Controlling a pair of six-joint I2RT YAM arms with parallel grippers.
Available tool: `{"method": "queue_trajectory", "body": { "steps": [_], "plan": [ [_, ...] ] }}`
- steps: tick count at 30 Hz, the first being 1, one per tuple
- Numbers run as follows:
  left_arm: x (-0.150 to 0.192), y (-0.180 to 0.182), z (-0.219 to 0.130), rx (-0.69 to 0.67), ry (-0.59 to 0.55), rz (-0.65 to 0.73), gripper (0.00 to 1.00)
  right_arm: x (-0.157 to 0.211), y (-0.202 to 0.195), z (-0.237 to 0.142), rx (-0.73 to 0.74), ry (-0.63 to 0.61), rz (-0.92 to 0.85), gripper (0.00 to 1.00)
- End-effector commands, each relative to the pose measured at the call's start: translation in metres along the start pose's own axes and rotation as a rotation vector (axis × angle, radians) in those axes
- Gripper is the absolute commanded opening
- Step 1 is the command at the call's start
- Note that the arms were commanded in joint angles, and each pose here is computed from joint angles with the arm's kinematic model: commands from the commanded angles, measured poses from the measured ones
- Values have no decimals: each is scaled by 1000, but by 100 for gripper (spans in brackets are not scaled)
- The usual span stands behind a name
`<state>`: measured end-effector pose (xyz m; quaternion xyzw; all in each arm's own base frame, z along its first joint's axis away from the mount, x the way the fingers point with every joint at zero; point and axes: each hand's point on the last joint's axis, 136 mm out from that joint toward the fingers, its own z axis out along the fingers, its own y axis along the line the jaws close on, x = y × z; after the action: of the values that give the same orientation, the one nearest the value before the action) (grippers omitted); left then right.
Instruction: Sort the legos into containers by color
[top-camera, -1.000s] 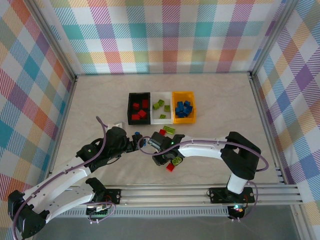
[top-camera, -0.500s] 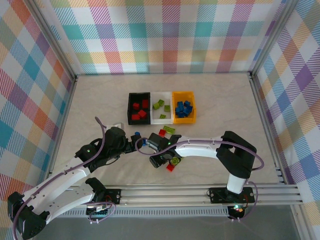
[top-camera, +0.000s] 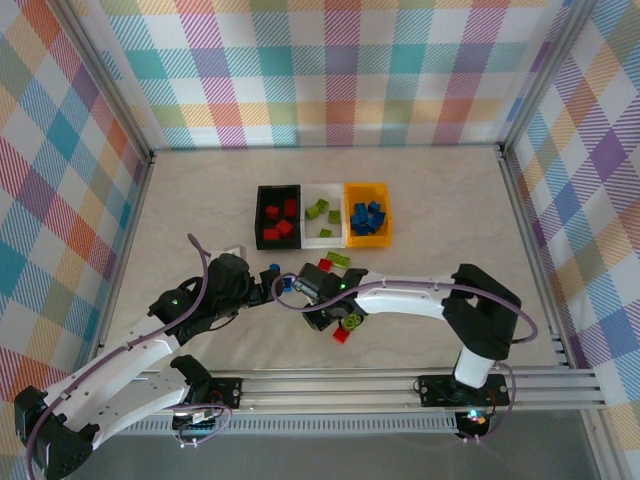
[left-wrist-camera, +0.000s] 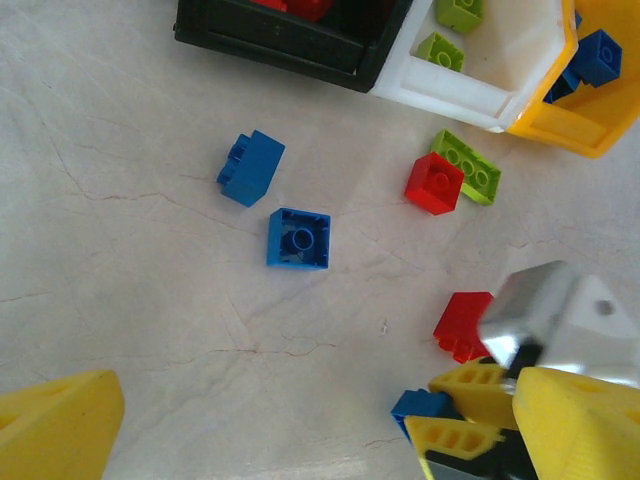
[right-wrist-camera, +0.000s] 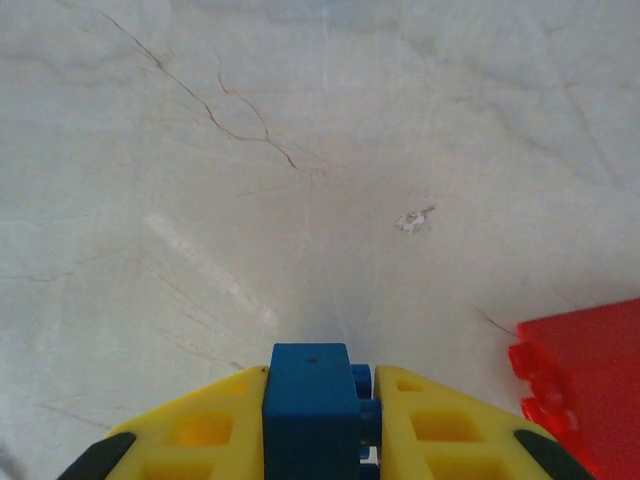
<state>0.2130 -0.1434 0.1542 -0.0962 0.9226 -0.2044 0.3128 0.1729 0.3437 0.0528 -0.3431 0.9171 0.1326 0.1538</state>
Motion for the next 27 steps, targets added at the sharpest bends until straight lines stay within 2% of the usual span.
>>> {"method": "queue_trajectory", "body": {
  "steps": [1, 8, 12, 17, 24, 25, 27],
  "plan": [
    [-12, -3, -11, 8, -37, -9, 100, -20, -9, -29, 1, -114, 30, 19],
    [-12, -17, -9, 74, -21, -2, 100, -54, -77, -68, 52, -258, 188, 20],
    [-5, -22, 5, 84, 25, 2, 100, -88, -147, -87, 78, -339, 353, 21],
    [0, -31, 17, 109, 62, 1, 100, -124, -216, -78, 111, -356, 494, 21],
    [5, -35, 30, 110, 102, 6, 100, -155, -271, -53, 147, -315, 622, 26],
    [6, -36, 32, 111, 108, 8, 100, -156, -277, -51, 149, -316, 642, 28],
    [9, -38, 36, 111, 126, 16, 100, -162, -283, -49, 126, -320, 667, 39]
  ]
}}
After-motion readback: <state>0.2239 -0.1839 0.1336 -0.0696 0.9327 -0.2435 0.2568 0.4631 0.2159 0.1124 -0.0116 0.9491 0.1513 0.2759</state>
